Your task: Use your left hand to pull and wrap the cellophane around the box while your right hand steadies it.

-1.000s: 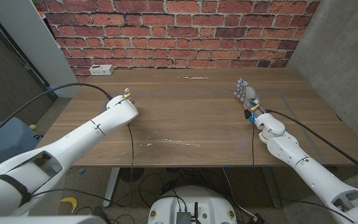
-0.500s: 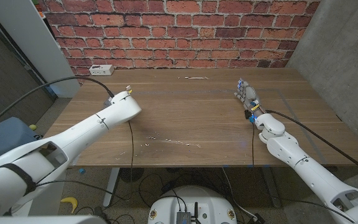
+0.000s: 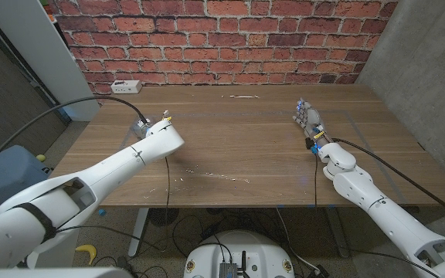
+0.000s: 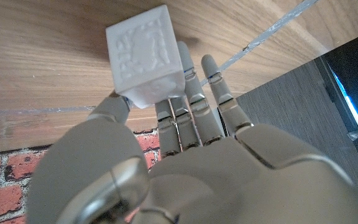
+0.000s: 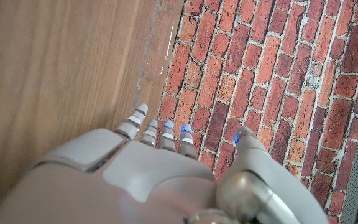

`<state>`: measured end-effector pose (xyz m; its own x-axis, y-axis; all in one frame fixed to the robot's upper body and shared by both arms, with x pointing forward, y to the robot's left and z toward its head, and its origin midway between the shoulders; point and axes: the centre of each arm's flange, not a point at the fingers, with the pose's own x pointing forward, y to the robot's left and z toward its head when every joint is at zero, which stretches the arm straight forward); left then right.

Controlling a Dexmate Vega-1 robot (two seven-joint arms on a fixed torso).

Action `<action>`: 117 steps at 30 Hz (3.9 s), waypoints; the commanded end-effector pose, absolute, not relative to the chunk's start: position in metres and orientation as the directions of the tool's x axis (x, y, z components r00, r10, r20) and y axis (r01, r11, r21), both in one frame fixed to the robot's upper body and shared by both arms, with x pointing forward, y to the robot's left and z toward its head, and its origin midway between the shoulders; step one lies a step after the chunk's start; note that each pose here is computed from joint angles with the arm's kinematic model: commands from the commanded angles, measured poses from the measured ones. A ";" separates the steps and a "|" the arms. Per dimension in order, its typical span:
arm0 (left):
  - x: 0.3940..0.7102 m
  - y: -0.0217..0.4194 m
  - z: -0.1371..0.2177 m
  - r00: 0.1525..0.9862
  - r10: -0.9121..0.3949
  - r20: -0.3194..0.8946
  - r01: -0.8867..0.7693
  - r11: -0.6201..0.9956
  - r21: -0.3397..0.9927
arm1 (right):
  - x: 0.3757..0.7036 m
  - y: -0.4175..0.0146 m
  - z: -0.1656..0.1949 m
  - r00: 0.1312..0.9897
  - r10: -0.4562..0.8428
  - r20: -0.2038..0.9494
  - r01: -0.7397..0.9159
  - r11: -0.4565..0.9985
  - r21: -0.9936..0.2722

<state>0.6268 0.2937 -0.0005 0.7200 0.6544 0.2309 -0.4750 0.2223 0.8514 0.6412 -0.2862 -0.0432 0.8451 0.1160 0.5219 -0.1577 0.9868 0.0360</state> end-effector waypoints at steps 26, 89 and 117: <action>0.631 0.240 0.037 0.713 0.293 0.638 -0.689 0.122 0.714 | 0.622 -0.294 -0.054 0.844 0.042 0.535 -0.101 0.991 0.082; 0.657 0.101 0.025 0.787 -0.118 0.606 -0.567 0.252 0.784 | 0.616 -0.325 -0.061 0.855 0.024 0.517 -0.083 0.992 0.091; 0.660 0.086 0.002 0.853 -0.171 0.493 -0.452 0.227 0.862 | 0.623 -0.326 -0.062 0.858 0.047 0.512 -0.106 0.990 0.088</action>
<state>0.6598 0.0912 0.0127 0.8251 -0.1476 0.5454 -0.5041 0.2438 0.8285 0.6222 -0.3289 -0.0609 0.8583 0.0357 0.5119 -0.0928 0.9919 0.0866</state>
